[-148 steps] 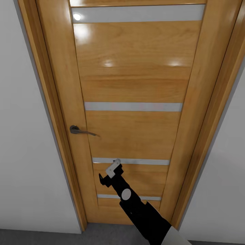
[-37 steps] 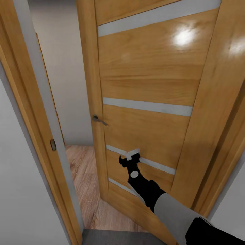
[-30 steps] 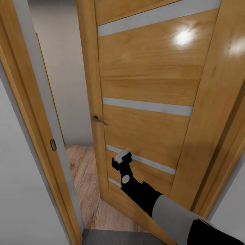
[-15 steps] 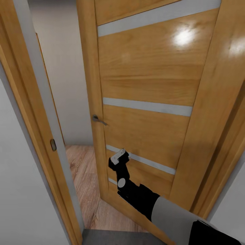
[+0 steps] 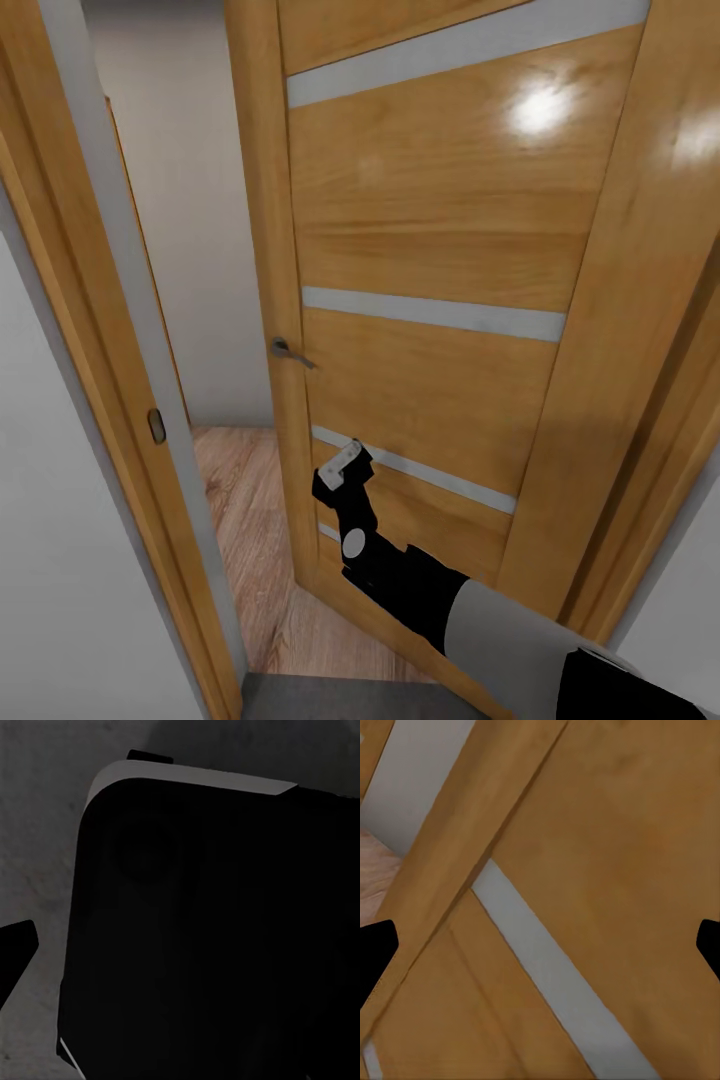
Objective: Move the two storage containers from the living room to the garage. In the garage, place one container on the floor and stack the other container on top of it (either order is fine).
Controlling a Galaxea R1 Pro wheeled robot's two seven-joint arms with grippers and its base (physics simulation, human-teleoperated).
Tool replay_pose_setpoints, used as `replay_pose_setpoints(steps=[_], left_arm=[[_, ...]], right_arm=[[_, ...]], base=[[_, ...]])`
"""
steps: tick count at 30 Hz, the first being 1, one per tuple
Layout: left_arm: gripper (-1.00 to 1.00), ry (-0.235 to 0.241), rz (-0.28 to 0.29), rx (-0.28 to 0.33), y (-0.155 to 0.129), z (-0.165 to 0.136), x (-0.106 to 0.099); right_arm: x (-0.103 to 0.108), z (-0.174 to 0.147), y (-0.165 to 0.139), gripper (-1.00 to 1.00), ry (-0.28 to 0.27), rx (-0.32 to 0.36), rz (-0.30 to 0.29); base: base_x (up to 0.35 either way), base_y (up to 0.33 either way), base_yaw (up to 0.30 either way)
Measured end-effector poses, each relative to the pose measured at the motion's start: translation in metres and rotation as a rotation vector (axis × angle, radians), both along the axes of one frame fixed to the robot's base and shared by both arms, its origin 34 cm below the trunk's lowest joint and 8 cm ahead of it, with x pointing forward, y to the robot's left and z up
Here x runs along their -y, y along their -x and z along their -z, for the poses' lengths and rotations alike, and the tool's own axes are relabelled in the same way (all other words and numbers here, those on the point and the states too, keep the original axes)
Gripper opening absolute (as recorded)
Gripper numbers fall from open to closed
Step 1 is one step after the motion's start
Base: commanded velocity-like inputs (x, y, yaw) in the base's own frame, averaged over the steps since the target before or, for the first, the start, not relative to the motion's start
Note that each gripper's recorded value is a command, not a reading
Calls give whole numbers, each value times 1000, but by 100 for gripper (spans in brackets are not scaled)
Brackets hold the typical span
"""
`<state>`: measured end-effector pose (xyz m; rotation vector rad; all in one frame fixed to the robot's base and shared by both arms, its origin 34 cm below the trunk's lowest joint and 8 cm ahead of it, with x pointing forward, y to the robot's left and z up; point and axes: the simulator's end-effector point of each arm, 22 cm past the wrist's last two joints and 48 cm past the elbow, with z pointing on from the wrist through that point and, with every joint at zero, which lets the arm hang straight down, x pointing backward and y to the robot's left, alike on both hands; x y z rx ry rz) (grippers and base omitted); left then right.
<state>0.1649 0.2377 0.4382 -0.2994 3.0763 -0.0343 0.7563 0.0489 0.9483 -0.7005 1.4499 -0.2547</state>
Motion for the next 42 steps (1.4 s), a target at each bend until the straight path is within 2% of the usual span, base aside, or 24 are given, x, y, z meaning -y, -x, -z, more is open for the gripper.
replay_pose_setpoints(steps=[10, 19, 28, 31, 37, 38, 40, 42], left_arm=[[100, 0, -6, 2, -1, 0, 0], [100, 0, -6, 1, 0, 0, -1], [100, -1, -6, 2, -1, 0, -1], [100, -1, -6, 2, -1, 0, -1], [100, 0, -6, 1, -1, 0, 0], [100, 0, -6, 1, -1, 0, 0], [100, -1, -6, 1, -1, 0, -1], [100, -1, -6, 1, -1, 0, -1]], right_arm=[[1, 1, 0, 100, 13, -3, 6], [3, 2, -2, 100, 15, -2, 3], [-14, 23, 4, 100, 51, -74, -97], [-11, 35, 3, 100, 111, -72, -111], [12, 56, -11, 100, 176, -81, -94], [18, 51, -17, 100, 140, -98, -76], [35, 43, -29, 100, 114, -94, -21], [39, 38, -35, 100, 109, -91, -10]], base=[[13, 0, 0], [301, 0, 0], [320, 0, 0], [254, 0, 0], [152, 0, 0], [83, 0, 0], [31, 0, 0], [16, 0, 0]])
